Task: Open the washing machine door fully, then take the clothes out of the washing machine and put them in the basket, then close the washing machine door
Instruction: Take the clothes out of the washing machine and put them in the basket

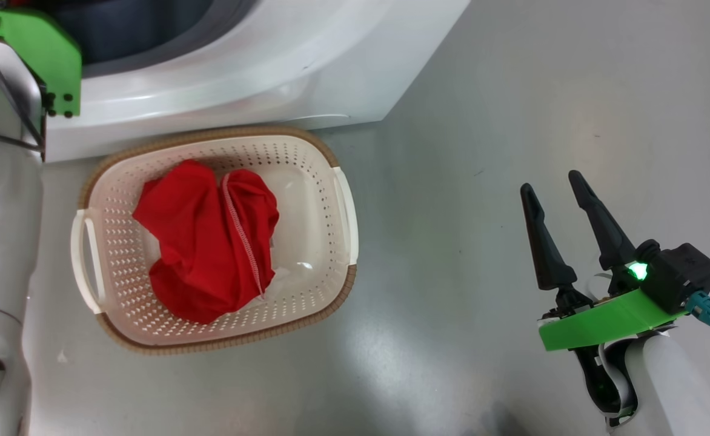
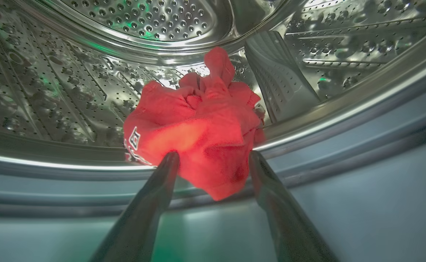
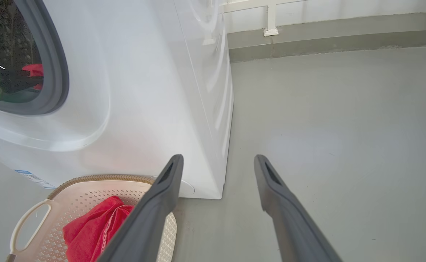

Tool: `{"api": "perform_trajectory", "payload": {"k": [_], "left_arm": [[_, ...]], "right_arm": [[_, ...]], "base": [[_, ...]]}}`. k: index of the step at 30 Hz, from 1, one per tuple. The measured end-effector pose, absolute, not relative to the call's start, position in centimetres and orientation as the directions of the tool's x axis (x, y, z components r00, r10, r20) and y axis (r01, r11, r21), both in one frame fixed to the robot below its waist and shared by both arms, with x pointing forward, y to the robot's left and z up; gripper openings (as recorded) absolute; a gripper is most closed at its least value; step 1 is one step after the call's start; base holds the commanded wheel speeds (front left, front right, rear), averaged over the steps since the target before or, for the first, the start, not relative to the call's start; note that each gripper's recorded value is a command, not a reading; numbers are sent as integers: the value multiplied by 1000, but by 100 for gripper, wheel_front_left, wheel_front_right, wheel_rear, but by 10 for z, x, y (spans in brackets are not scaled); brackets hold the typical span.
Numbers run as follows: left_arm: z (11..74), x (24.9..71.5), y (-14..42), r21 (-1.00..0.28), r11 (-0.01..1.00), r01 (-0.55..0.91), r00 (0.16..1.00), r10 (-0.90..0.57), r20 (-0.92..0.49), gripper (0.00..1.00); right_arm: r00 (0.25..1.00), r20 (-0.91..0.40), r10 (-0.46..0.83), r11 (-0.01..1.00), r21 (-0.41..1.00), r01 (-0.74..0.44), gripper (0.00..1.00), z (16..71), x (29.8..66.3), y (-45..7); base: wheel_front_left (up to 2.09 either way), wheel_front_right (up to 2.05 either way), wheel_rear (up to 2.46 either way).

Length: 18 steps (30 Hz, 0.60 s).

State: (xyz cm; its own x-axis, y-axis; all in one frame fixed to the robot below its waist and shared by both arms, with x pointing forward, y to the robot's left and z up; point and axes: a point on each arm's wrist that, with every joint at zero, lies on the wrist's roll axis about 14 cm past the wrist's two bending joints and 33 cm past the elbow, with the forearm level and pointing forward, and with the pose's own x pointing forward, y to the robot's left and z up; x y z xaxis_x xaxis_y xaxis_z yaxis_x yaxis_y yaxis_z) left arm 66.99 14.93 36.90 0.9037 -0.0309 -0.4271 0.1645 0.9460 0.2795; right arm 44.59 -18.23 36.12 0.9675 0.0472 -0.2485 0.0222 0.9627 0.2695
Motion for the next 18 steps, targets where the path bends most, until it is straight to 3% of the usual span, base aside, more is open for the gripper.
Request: {"api": "perform_trajectory", "payload": {"k": [2, 3, 4, 5, 6, 18], "left_arm": [[364, 669, 150, 284, 945, 165, 897, -24, -441, 100], [363, 670, 151, 286, 944, 163, 896, -20, -443, 86], [361, 670, 151, 287, 944, 164, 895, -20, -445, 56], [361, 670, 150, 288, 943, 166, 894, -21, -447, 33], [360, 670, 150, 290, 942, 167, 894, -22, -447, 0], [382, 672, 148, 248, 959, 137, 937, -44, -348, 0]], "right_arm": [[967, -251, 46, 963, 269, 24, 100, 361, 445, -183], [967, -252, 44, 963, 269, 27, 100, 360, 445, -183], [967, -252, 42, 963, 269, 29, 100, 360, 445, -184], [967, -253, 40, 963, 269, 30, 100, 360, 444, -184], [967, -253, 39, 963, 268, 31, 100, 361, 444, -184], [970, -238, 54, 961, 277, 15, 100, 365, 447, -179]], "base": [[0, 0, 0], [0, 0, 0], [0, 0, 0], [0, 0, 0], [0, 0, 0], [0, 0, 0]]}}
